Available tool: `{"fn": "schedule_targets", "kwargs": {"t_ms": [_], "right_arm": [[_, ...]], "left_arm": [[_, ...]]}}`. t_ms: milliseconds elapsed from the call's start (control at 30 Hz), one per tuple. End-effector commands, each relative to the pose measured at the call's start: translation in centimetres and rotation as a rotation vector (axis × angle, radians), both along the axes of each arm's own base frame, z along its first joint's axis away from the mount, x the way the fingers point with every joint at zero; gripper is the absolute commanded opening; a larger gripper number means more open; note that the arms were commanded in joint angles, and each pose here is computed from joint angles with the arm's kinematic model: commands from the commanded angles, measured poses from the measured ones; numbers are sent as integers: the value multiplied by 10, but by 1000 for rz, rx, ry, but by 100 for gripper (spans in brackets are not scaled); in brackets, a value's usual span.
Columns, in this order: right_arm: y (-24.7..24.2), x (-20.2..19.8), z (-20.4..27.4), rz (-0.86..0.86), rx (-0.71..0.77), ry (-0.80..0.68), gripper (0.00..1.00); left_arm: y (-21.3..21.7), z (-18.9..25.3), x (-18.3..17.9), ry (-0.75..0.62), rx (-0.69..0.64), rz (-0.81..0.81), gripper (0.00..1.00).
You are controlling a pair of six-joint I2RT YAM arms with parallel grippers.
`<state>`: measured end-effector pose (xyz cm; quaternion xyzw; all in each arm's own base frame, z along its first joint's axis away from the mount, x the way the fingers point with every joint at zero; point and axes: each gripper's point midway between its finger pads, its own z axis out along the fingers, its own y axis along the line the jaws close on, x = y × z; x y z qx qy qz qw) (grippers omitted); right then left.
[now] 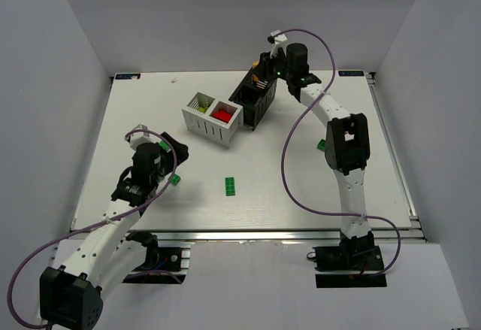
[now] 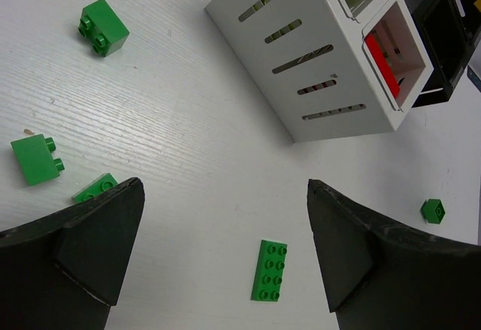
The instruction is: Sort the legos into containers by color
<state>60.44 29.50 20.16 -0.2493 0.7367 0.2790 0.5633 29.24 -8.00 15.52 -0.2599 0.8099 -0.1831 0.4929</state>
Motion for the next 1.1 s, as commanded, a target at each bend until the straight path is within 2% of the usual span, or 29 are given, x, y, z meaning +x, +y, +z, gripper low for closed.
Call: {"fn": "schedule_targets", "kwargs": {"t_ms": [0, 200, 233, 300, 333, 367, 433, 500, 567, 633, 667, 700, 733, 767, 800, 833, 900, 933, 1000, 1067], "right_arm": [[1, 11, 32, -12, 23, -107, 45], [0, 7, 34, 0, 6, -103, 68], [0, 6, 34, 3, 6, -100, 75], [-2, 3, 37, 25, -23, -126, 82], [0, -3, 35, 63, -29, -120, 88], [-2, -7, 45, 92, -46, -156, 89], [-9, -20, 42, 152, -64, -153, 89], [-24, -31, 65, 175, -105, -210, 89], [-50, -47, 66, 224, -137, -171, 89], [-80, -52, 80, 271, -192, -194, 88], [-96, -68, 60, 284, -229, -67, 85], [-108, -75, 53, 298, -276, -34, 81], [-131, -78, 44, 331, -413, -83, 72], [-145, -89, 39, 356, -488, -66, 67], [-159, -124, 14, 424, -554, 65, 63], [-182, -133, 1, 475, -699, 49, 53], [-212, -177, -27, 517, -807, 204, 46], [-228, -188, -24, 512, -832, 218, 41], [-251, -215, -45, 506, -848, 343, 41], [-263, -240, -58, 543, -874, 417, 47]], "left_arm": [[6, 26, 7, -73, 23, 19, 98], [5, 43, 16, -120, 49, 4, 98], [5, 44, 18, -117, 66, -4, 98], [4, 57, 24, -140, 79, -11, 98], [4, 57, 26, -135, 102, -19, 98], [4, 59, 28, -138, 112, -22, 98], [5, 67, 34, -150, 140, -31, 98], [5, 73, 37, -162, 152, -38, 98], [3, 72, 40, -165, 166, -60, 98], [4, 68, 42, -162, 171, -70, 98], [1, 68, 43, -165, 166, -86, 98], [1, 64, 43, -156, 166, -93, 98], [2, 60, 44, -149, 169, -95, 98], [1, 60, 44, -151, 165, -107, 98], [2, 56, 46, -141, 169, -107, 98], [3, 53, 47, -134, 179, -112, 98], [4, 46, 50, -114, 187, -124, 98], [4, 45, 52, -114, 185, -128, 98], [1, 37, 57, -93, 174, -151, 98], [-3, 39, 63, -99, 162, -170, 98]]}}
